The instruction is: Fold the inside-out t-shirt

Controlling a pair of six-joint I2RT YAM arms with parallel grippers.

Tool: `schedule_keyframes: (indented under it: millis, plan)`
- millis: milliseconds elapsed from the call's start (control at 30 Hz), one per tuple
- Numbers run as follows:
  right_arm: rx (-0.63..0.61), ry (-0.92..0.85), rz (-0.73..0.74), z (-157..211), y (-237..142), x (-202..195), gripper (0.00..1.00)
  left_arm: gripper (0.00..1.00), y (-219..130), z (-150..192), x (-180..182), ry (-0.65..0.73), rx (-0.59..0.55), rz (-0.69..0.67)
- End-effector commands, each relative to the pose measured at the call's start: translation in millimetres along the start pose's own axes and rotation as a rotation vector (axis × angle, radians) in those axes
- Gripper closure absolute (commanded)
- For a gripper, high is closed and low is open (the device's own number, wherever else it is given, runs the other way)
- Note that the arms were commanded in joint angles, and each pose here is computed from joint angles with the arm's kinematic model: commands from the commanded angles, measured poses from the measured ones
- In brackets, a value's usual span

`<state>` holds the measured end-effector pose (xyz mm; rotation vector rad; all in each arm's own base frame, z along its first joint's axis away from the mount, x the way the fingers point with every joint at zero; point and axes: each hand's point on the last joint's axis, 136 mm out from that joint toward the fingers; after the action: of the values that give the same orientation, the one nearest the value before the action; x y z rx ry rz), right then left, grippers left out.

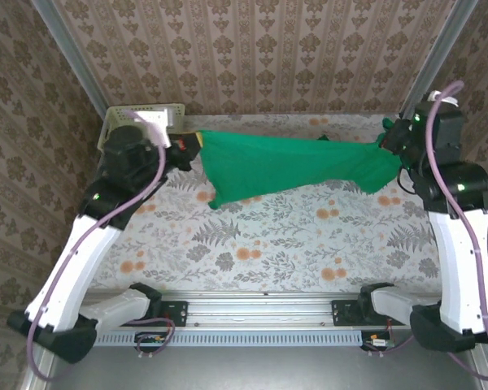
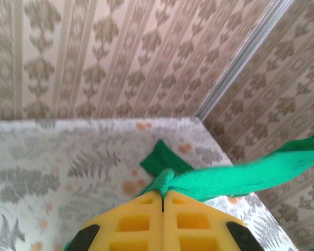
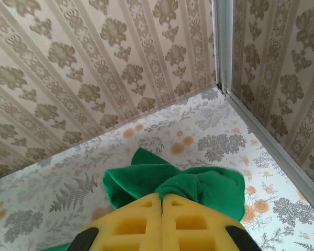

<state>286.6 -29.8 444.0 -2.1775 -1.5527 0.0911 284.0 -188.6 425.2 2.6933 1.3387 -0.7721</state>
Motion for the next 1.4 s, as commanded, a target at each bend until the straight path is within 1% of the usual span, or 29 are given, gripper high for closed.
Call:
schedule_keyframes:
  millis: [0, 67, 133, 200, 333, 400, 467, 600, 733, 833, 933, 1000, 1100, 1167, 1267, 1367]
  plan:
    - [0.046, -0.03, -0.013, 12, 6, 3, 1.0, 1.0, 32, 45, 71, -0.043, 0.173, -0.194]
    - [0.083, -0.049, -0.013, 18, 17, 7, 1.0, 1.0, 37, 52, 90, -0.101, 0.225, -0.233]
    - [0.08, -0.061, -0.033, 14, 21, 14, 1.0, 1.0, 35, 46, 97, -0.122, 0.216, -0.251]
    - [0.058, -0.073, -0.065, 3, 18, 21, 1.0, 1.0, 25, 29, 98, -0.126, 0.169, -0.264]
    - [0.02, -0.084, -0.147, -27, 2, 39, 1.0, 1.0, -7, -22, 95, -0.118, 0.038, -0.272]
    - [-0.018, -0.077, -0.167, -41, -10, 42, 1.0, 1.0, -22, -45, 82, -0.091, -0.019, -0.244]
    - [-0.066, -0.075, -0.155, -55, -23, 37, 1.0, 1.0, -37, -63, 63, -0.049, -0.073, -0.204]
    - [-0.175, -0.069, -0.174, -75, -65, 26, 1.0, 1.0, -69, -82, 26, 0.014, -0.166, -0.114]
    - [-0.264, -0.059, -0.251, -83, -114, 19, 1.0, 1.0, -105, -84, -8, 0.07, -0.241, -0.023]
    - [-0.312, -0.05, -0.324, -84, -150, 16, 1.0, 1.0, -131, -82, -29, 0.088, -0.288, 0.034]
    - [-0.35, -0.04, -0.386, -86, -178, 15, 1.0, 1.0, -151, -81, -48, 0.096, -0.332, 0.097]
    - [-0.374, -0.035, -0.4, -91, -188, 14, 1.0, 1.0, -157, -82, -53, 0.09, -0.348, 0.115]
    - [-0.385, -0.037, -0.382, -100, -182, 16, 1.0, 1.0, -147, -84, -46, 0.071, -0.329, 0.102]
    - [-0.374, -0.05, -0.355, -107, -163, 23, 1.0, 1.0, -128, -83, -31, 0.04, -0.289, 0.063]
    - [-0.307, -0.087, -0.29, -110, -110, 38, 1.0, 1.0, -88, -74, 3, -0.025, -0.199, -0.016]
    - [-0.214, -0.138, -0.238, -102, -45, 56, 1.0, 1.0, -42, -52, 47, -0.095, -0.085, -0.115]
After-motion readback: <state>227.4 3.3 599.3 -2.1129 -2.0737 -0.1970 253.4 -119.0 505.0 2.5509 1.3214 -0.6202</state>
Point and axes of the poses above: each hand's point on the last joint's axis, 136 mm out from that joint toward the fingers, its own y axis out along the fingers, its own x axis along the line the jaws close on, z = x × y, and after that the axes turned 2 degrees about -y, right-handed
